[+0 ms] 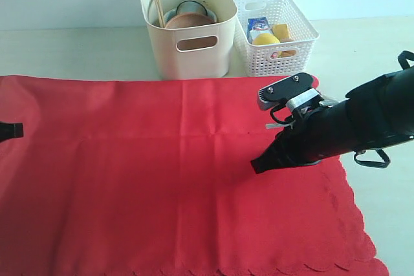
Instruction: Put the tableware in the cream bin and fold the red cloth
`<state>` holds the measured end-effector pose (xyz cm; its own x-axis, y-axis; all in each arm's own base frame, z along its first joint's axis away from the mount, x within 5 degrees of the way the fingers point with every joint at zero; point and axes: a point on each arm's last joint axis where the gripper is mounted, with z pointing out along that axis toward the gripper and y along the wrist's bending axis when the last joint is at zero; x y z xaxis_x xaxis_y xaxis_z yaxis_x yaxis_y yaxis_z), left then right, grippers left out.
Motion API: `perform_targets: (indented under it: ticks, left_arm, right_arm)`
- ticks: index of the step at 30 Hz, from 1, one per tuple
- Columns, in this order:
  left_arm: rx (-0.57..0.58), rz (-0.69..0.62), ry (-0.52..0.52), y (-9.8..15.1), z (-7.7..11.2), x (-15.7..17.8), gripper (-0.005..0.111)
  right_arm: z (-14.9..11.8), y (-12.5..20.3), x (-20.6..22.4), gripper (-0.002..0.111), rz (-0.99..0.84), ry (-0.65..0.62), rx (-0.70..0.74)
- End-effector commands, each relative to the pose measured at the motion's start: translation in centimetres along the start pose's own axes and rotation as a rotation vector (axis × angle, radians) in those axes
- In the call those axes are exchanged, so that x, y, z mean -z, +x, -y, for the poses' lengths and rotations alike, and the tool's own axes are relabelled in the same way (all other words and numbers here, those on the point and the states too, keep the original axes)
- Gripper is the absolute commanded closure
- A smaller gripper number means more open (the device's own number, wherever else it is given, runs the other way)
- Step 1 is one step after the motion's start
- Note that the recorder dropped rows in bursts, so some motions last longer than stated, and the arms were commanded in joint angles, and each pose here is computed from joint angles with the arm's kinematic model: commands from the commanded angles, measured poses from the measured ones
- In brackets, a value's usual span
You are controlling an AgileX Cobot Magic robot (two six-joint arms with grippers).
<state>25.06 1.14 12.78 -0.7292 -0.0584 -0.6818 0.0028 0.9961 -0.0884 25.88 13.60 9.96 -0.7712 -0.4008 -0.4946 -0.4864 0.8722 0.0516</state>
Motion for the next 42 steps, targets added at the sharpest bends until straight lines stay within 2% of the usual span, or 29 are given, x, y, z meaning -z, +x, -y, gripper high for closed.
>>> perform_targets:
  ticks: [1,6,14,21,28,31,36,42]
  left_arm:
    - [-0.038,0.066,0.050,-1.2,1.7,1.4,0.107]
    - [-0.090,0.107,0.104,-1.9,4.2,3.2,0.107]
    - [-0.183,0.184,0.265,-2.7,9.6,6.3,0.107]
    - [-0.300,0.149,0.347,-4.0,15.3,8.7,0.107]
    - [-0.371,0.176,0.508,-4.9,21.8,12.1,0.107]
    - [-0.399,0.147,0.504,-5.1,23.5,11.8,0.107]
    - [-0.373,0.061,0.441,-5.6,25.0,10.0,0.107]
    - [-0.377,0.035,0.461,-5.6,27.3,9.4,0.107]
  right_arm:
    - [0.0,0.0,-0.2,0.108,-0.007,0.008,0.002]
    - [0.0,0.0,-0.2,0.108,-0.007,0.008,0.002]
    - [0.0,0.0,-0.2,0.108,-0.007,0.008,0.002]
    - [0.0,0.0,-0.2,0.108,-0.006,0.006,0.000]
    - [-0.2,0.0,-0.2,0.108,-0.002,-0.017,0.000]
    - [-0.2,0.0,-0.2,0.108,-0.002,-0.017,-0.004]
    - [-0.2,0.0,-0.2,0.108,-0.002,-0.017,-0.015]
    - [-0.2,-0.5,0.5,0.108,0.027,-0.012,-0.022]
